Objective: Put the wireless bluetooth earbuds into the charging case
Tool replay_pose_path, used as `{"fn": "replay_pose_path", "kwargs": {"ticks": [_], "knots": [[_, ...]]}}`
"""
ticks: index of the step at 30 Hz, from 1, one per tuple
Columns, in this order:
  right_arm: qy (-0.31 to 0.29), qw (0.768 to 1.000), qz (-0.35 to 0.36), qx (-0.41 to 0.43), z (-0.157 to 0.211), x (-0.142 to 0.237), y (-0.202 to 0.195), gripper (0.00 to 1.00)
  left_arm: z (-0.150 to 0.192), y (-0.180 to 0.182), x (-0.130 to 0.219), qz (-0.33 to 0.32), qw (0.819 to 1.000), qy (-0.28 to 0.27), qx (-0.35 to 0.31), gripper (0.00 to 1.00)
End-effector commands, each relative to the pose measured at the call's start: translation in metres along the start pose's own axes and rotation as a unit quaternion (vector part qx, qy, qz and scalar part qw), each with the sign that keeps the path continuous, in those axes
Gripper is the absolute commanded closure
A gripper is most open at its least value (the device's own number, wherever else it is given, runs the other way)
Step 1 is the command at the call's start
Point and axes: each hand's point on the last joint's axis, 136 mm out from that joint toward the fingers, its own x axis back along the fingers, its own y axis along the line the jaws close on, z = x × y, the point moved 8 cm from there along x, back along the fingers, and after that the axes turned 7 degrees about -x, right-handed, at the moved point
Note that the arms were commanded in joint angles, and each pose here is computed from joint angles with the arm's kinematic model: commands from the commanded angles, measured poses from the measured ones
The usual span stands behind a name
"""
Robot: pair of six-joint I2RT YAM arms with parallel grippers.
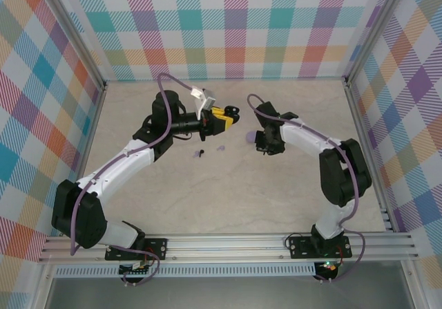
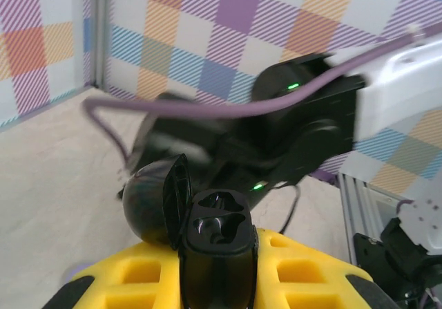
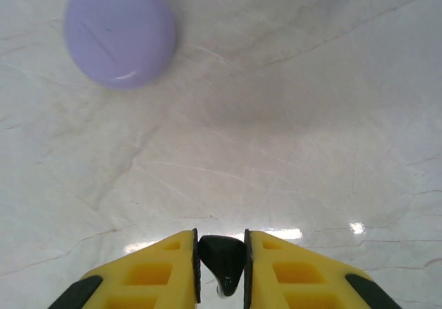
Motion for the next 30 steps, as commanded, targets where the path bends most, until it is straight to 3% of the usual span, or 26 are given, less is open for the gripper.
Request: {"fn": "replay_pose_path", "kwargs": {"ticks": [1, 11, 19, 30], "knots": [[-0.042, 0.998, -0.033, 0.02, -0.004, 0.016, 0.002, 0.79, 0.004, 0.005, 0.0, -0.04, 0.999, 0.004, 0.018, 0.91], [-0.112, 0.985, -0.125, 0.043, -0.006, 0.073, 0.007, 0.79, 0.03, 0.019, -0.006, -0.084, 0.994, 0.014, 0.068, 0.91], [-0.173, 0.949, -0.245, 0.098, -0.005, 0.136, 0.027, 0.8, 0.035, 0.016, -0.007, -0.074, 0.995, -0.01, 0.061, 0.92], [-0.211, 0.904, -0.34, 0.148, -0.001, 0.204, 0.048, 0.76, 0.033, 0.003, -0.013, -0.033, 0.999, -0.029, 0.015, 0.92]]}}
